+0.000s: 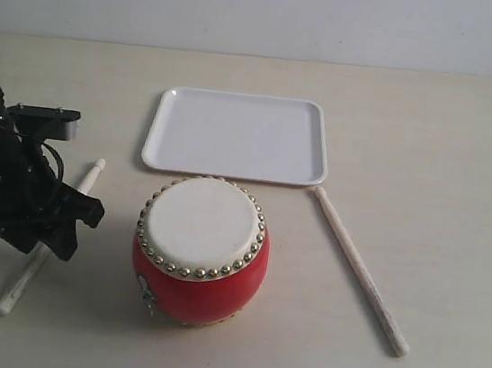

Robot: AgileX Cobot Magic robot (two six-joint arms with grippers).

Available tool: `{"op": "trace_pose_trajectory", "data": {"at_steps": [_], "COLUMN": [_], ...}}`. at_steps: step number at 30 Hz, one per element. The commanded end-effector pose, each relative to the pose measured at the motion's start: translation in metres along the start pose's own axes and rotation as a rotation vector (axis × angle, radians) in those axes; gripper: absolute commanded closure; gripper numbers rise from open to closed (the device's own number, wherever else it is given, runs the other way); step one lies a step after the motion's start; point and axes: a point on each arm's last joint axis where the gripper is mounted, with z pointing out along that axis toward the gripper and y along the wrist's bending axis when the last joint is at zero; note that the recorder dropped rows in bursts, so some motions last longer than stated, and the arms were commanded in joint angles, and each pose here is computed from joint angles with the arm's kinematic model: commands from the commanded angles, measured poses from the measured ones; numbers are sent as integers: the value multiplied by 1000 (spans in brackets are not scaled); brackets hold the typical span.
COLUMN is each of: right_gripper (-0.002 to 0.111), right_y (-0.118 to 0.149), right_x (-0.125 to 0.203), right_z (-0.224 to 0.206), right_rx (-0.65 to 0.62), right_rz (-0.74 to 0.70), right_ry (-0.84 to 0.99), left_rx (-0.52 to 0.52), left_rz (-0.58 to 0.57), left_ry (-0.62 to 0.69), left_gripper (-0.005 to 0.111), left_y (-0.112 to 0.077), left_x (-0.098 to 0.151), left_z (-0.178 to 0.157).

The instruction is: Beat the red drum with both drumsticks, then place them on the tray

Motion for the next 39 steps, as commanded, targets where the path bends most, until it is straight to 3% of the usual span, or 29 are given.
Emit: {"op": "trace_pose_trajectory", "data": {"at_steps": [1, 39], "right_gripper": [108, 108], "right_y": [-1, -1], "right_x": [1, 1], "right_z": [-1, -1], "right_rx": [1, 1], "right_rz": [-11, -11], "right_ry": [-2, -2], "left_rx": [-17, -71], "left_rz": [-12, -35], "left_ry": [4, -42], "left_gripper": [54, 52], "left_y": [0, 9], "left_x": [2, 12], "left_z": [0, 13]}}
